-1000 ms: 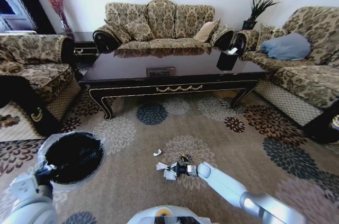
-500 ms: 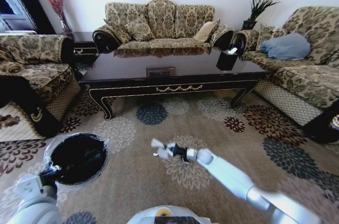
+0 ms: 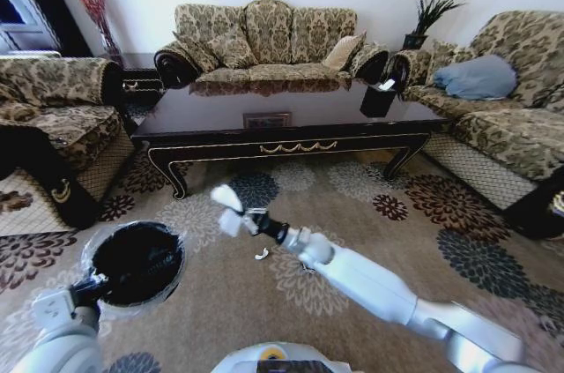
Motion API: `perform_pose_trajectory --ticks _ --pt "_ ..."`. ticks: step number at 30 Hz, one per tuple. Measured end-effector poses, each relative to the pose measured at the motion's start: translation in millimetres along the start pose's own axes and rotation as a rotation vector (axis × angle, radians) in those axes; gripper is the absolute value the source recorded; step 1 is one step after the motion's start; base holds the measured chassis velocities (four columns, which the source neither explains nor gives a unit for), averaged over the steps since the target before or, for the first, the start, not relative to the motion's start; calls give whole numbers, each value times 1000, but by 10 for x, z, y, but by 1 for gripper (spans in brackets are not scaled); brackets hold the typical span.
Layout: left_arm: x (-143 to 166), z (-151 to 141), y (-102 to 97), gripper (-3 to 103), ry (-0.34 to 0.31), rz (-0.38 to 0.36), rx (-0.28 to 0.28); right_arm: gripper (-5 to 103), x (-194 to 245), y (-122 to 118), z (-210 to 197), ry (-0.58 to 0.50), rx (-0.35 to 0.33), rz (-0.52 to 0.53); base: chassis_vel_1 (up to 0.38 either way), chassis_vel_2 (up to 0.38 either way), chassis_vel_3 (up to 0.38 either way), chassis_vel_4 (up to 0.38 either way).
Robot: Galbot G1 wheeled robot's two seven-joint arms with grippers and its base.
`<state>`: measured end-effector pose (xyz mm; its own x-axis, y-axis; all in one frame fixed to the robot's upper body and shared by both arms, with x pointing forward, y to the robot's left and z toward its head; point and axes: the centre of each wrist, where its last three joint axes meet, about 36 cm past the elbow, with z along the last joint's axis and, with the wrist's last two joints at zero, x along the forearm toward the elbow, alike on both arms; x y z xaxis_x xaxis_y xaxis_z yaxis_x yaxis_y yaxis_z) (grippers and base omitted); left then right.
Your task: Move to the front of the table and pick up the trash from the floor, then place it into the trash bin.
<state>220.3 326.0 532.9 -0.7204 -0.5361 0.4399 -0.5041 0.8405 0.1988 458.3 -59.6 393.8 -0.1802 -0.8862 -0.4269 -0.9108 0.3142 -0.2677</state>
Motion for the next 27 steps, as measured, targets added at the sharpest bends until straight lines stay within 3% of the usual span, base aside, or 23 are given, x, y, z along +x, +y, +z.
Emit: perform_pose_trajectory --ticks 3,8,13,22,27 --pt "-102 -12 -18 2 20 57 -13 0 -295 146 71 -24 -6 -67 0 0 0 0" --pt "-384 -86 -6 2 25 102 -52 0 -403 98 247 2 17 -98 0 0 0 0" --pt "-698 -260 -56 2 16 111 -32 0 -385 31 343 24 25 -71 0 0 0 0" --pt "-1095 -328 -434 2 63 184 -51 0 -438 -88 487 33 41 -20 0 0 0 0" --pt "-1332 -239 -839 2 113 266 -77 0 -474 -263 543 42 70 5 0 0 0 0"
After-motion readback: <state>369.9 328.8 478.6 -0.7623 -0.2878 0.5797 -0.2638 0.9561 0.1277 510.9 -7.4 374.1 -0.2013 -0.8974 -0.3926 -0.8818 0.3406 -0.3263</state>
